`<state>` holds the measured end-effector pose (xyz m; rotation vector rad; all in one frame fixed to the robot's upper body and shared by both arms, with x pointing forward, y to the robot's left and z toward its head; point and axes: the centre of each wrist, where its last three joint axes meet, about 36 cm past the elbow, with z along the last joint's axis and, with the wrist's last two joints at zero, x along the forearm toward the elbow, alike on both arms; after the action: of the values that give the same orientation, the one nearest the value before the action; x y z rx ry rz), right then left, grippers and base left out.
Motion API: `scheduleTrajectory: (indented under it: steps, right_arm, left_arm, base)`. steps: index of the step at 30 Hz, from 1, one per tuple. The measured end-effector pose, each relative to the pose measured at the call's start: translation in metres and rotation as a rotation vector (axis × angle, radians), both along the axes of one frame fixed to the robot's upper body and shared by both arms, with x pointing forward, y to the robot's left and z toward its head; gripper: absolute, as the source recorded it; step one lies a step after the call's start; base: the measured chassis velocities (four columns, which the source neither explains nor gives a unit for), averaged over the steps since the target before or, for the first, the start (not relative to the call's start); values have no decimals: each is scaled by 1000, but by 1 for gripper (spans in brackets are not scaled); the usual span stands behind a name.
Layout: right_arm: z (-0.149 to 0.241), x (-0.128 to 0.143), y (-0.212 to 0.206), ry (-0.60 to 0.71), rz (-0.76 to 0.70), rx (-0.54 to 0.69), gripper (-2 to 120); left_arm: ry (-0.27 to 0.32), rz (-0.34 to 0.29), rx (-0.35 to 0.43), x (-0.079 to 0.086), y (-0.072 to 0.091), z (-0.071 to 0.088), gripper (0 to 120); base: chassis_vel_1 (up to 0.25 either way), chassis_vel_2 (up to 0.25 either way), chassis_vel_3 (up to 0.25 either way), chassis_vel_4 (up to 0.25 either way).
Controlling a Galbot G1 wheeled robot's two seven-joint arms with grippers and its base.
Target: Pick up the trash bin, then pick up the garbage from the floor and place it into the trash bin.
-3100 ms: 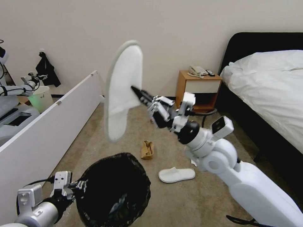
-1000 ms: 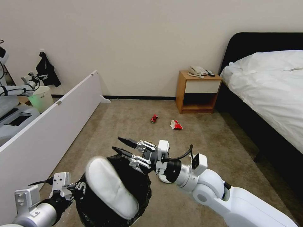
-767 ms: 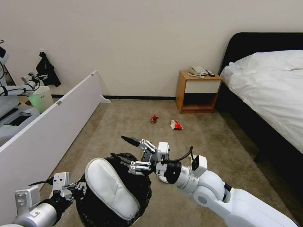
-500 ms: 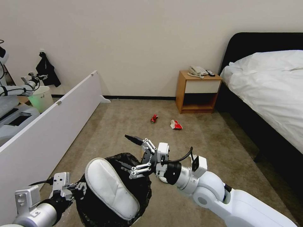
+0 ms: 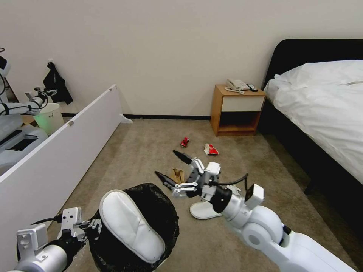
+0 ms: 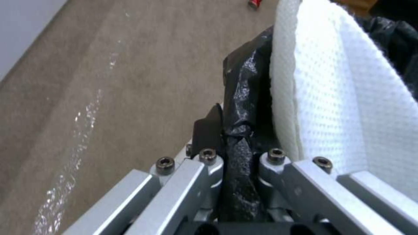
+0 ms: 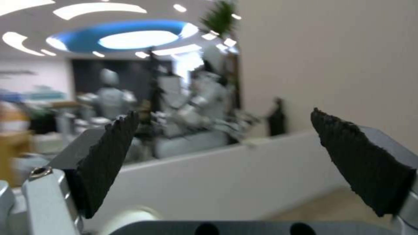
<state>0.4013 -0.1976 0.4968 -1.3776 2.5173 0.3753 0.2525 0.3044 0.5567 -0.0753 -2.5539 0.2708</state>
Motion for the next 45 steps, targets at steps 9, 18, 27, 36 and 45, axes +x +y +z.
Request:
scheduleTrajectory:
  steps: [9, 18, 27, 36, 45]
  right_arm:
    - [8, -30, -60, 174, -366, -163, 100]
    - [-16, -77, -124, 209, -689, -376, 100]
    - [-70, -131, -150, 231, -905, -363, 100]
    - [-112, -173, -136, 248, -938, -427, 100]
    - [-147, -197, -126, 293, -890, -471, 100]
  left_arm:
    - [25, 17, -9, -5, 0, -5, 4]
    - [21, 35, -7, -6, -2, -7, 4]
    - [21, 66, -7, -9, -3, -11, 4]
    - [46, 75, -1, -15, -3, -16, 4]
    - [50, 88, 24, -18, -4, -18, 4]
  base:
    - [0, 0, 0, 0]
    - [0, 0, 0, 0]
    - [0, 0, 0, 0]
    - [0, 0, 0, 0]
    - [0, 0, 0, 0]
